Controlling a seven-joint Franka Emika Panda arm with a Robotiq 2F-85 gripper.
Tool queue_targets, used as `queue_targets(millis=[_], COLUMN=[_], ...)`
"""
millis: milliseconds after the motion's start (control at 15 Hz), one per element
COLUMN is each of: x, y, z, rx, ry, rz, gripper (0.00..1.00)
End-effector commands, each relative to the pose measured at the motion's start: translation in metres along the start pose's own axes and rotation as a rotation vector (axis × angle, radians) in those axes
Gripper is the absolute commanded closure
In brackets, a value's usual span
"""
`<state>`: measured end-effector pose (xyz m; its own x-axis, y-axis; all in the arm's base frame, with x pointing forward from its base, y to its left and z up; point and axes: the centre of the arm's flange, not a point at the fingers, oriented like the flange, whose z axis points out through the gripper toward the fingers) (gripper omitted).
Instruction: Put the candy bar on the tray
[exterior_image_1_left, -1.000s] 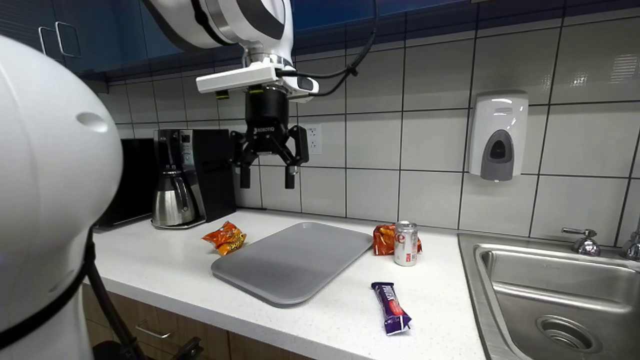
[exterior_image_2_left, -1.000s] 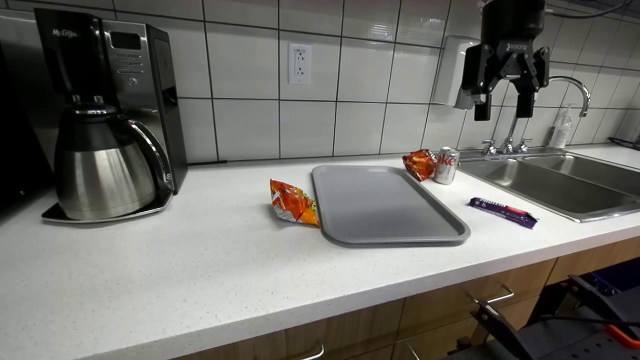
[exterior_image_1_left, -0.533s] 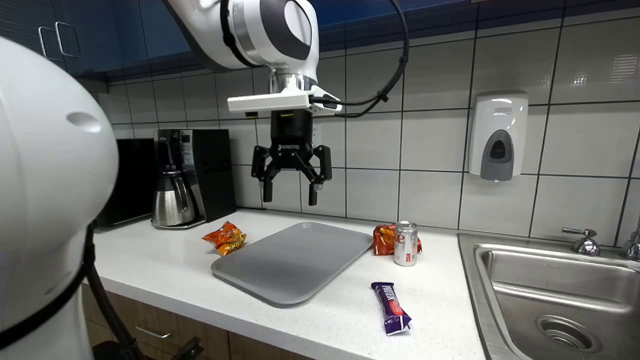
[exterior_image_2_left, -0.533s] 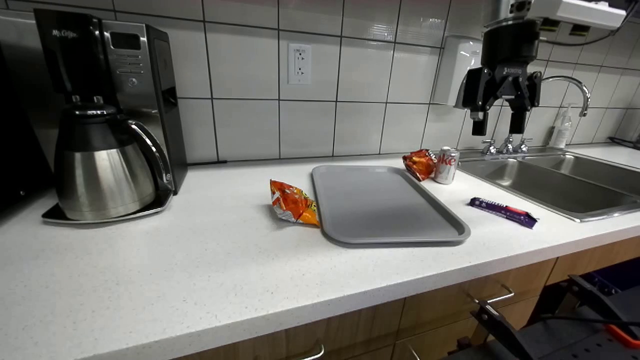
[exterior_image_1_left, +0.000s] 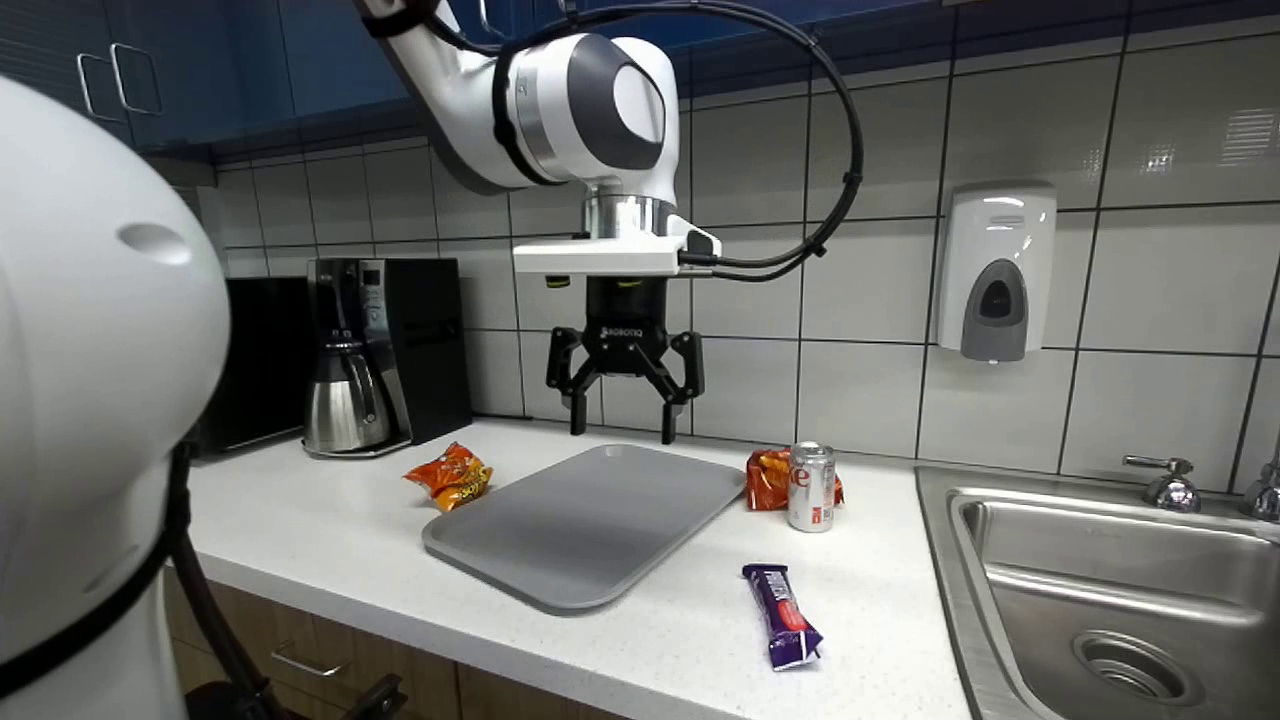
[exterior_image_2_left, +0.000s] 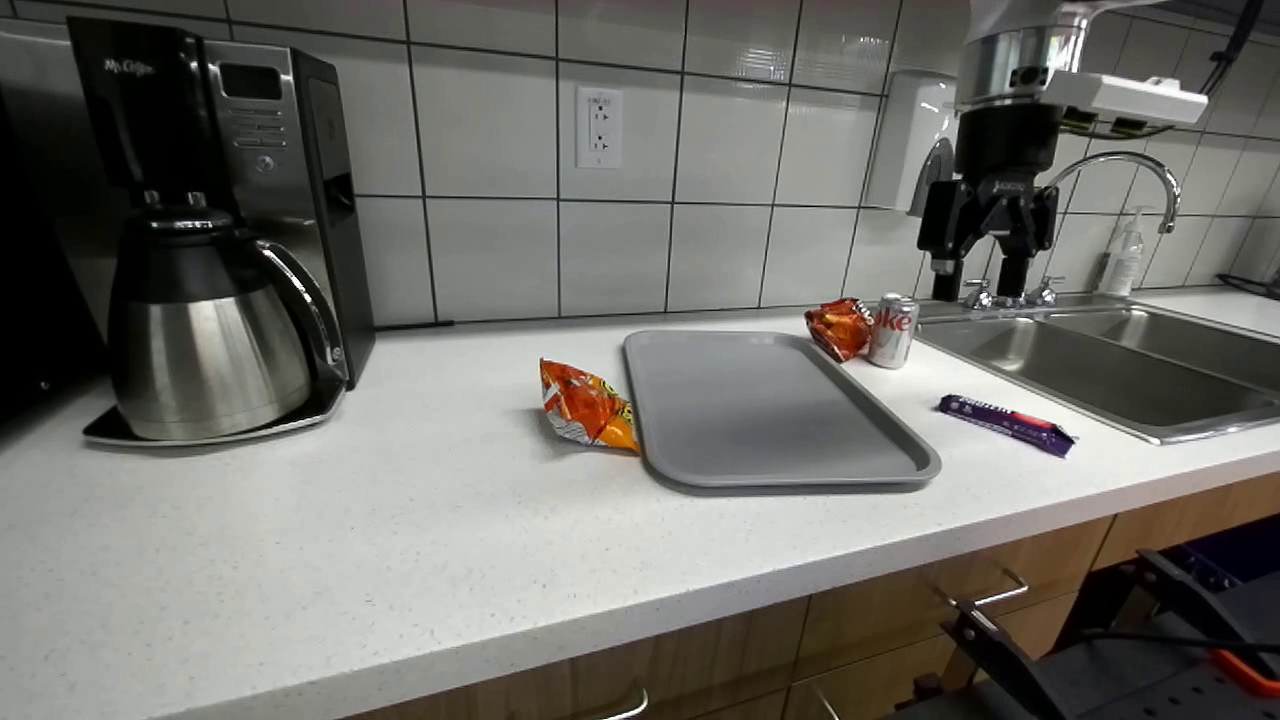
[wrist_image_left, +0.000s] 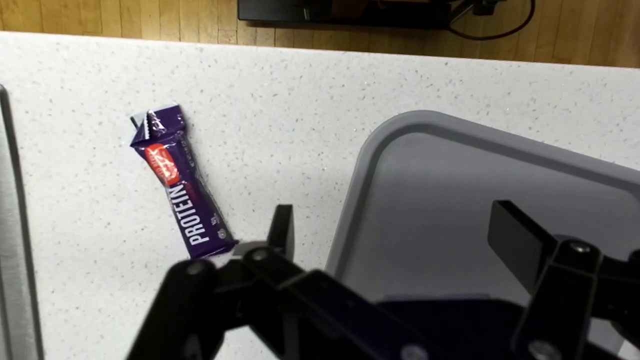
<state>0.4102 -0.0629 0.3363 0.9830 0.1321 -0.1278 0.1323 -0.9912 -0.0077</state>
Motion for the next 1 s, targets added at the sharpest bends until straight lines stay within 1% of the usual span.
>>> queue_targets(millis=[0, 467, 933], x=[0.022, 0.04, 0.043], y=[0.024, 0.063, 0.098], z=[0.01, 0.037, 0.052], rx=[-0.012, -0.032, -0.068], ry=[0.019, 0.044, 0.035], rz=[-0.027, -0.018, -0.036], gripper=[0.0, 0.0, 0.0])
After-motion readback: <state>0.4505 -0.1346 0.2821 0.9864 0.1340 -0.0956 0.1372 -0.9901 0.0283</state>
